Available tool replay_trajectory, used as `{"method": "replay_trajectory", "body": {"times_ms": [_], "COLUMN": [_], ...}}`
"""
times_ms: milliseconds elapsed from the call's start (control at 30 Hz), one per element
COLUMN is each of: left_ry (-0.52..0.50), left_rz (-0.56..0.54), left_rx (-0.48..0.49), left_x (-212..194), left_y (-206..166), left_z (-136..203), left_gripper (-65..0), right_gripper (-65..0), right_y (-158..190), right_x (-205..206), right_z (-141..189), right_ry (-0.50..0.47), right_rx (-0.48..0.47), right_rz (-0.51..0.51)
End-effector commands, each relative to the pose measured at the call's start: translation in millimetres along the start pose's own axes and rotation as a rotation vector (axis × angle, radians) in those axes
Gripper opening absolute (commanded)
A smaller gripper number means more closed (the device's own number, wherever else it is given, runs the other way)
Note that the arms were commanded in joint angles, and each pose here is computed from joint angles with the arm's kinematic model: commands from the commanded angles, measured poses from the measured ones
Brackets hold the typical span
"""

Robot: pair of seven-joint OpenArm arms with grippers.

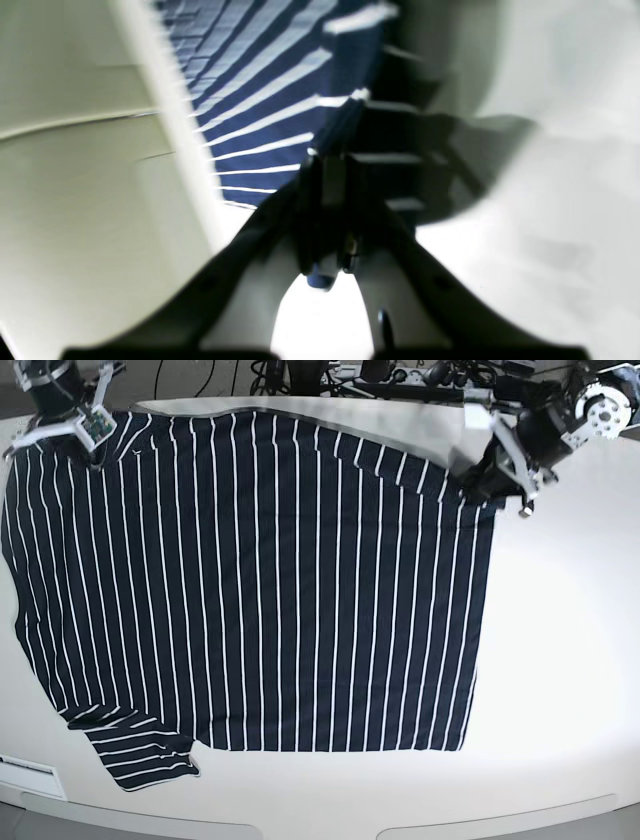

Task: Fold the T-shirt properly
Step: 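Lift the shoulder edge and fold it over toward the hem with both grippers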

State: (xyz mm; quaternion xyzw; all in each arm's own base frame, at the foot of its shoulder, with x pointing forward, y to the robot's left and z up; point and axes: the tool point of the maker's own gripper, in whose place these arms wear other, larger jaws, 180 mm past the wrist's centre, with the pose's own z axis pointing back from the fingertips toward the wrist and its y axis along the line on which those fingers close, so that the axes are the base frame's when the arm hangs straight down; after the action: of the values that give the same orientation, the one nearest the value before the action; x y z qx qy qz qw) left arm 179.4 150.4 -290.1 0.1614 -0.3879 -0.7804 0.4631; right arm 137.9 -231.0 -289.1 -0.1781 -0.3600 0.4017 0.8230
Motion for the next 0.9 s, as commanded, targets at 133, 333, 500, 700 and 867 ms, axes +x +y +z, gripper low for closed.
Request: {"method": "replay_trajectory", "body": {"times_ms": [133,333,500,700,867], "left_ry": [0.030,0.075,0.136,0.147,0.138], "left_rz": [-0.016,0.025,0.042,0.054,0.055], "left_rx": [0.167,0.216,0.216,0.263,0.284], "left_x": [-8,-29,-64,-75,-73], "left_y": [48,60,53,62,66], "left_z": [-8,-20,-37,-44,-43], "left_gripper": [-65.0,-65.0,-65.0,-65.0,-65.0], "right_gripper": [-65.0,-65.0,-65.0,-65.0,-65.0], "right_y": [-46,-58,-74,-74,-87], "right_x": [45,85,80,56,50], "right_z": [-14,-18,-32,-53,-63], "right_ry": [-0.166,-0.316,-0.316,-0.278,-0.272], "right_rx": [-0.084,-0.025,-0.044,0.023,0.016], "right_rz": [0.061,0.085,0.084,0.034,-0.020]}}
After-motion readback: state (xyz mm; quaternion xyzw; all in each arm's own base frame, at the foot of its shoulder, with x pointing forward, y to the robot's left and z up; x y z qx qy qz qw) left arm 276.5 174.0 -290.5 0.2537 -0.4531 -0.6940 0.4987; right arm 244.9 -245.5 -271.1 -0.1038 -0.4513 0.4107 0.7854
